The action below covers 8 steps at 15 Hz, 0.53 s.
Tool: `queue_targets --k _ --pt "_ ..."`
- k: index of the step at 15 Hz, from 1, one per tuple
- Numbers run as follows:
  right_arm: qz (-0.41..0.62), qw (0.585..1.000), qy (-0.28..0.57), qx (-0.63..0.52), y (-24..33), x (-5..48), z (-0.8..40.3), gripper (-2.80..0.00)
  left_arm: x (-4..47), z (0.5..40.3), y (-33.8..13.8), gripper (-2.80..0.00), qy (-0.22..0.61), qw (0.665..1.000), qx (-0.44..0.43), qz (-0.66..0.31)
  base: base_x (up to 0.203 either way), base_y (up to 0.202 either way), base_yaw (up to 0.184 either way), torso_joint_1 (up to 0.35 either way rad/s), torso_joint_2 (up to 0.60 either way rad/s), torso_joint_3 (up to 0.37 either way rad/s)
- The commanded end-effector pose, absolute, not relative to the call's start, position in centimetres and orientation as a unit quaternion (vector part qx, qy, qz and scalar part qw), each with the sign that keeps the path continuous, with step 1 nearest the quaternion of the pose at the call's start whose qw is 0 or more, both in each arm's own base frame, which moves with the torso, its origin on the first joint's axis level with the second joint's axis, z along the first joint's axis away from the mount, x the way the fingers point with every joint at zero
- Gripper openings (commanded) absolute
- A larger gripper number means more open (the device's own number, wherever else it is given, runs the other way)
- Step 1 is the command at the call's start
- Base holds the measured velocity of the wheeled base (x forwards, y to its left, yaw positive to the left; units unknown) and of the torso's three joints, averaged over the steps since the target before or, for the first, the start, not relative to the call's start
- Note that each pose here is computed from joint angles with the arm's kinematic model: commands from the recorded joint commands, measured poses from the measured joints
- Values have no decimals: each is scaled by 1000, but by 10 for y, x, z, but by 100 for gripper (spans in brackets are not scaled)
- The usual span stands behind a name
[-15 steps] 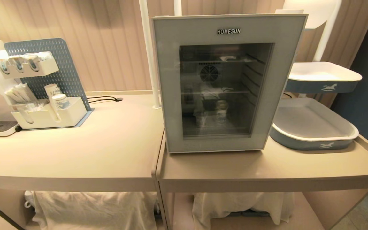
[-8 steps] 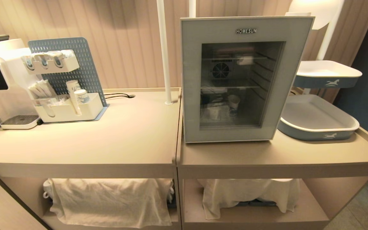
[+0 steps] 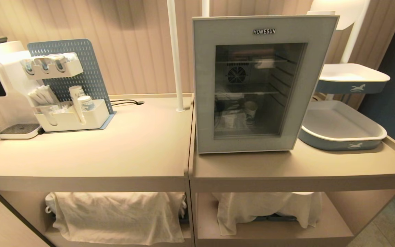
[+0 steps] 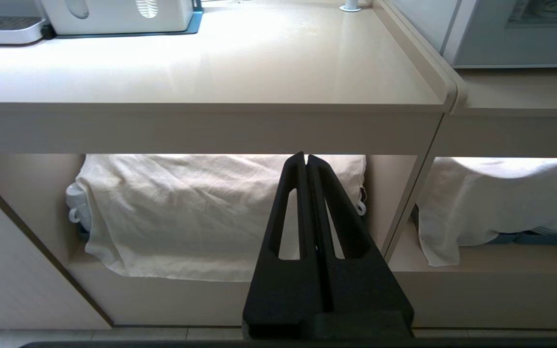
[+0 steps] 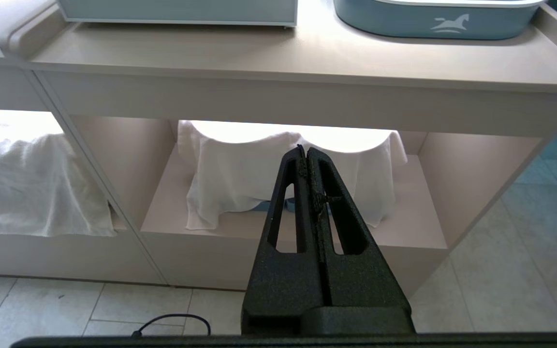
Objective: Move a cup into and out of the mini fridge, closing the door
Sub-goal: Open the freezer door
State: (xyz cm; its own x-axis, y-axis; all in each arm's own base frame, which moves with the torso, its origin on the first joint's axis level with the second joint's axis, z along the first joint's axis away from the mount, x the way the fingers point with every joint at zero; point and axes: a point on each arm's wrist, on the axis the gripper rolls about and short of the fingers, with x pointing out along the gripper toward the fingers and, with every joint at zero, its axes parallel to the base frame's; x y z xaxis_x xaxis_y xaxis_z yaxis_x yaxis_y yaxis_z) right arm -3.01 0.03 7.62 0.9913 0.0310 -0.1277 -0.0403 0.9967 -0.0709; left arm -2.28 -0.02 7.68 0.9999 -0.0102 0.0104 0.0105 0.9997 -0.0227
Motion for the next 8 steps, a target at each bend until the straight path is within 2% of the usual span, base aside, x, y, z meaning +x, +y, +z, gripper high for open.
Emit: queue_targets --k 1,5,8 --pt "18 997 64 -36 0 -30 76 -280 -23 77 0 -280 -6 1000 -11 -5 0 0 0 0 0 0" --pt "18 997 64 -37 0 -30 76 -280 -23 77 0 -280 -5 1000 -11 -5 15 -9 0 -2 0 1" --pt "18 997 63 -36 0 -30 76 -280 -23 77 0 -280 -5 1000 -11 -5 182 -151 2 -1 3 1"
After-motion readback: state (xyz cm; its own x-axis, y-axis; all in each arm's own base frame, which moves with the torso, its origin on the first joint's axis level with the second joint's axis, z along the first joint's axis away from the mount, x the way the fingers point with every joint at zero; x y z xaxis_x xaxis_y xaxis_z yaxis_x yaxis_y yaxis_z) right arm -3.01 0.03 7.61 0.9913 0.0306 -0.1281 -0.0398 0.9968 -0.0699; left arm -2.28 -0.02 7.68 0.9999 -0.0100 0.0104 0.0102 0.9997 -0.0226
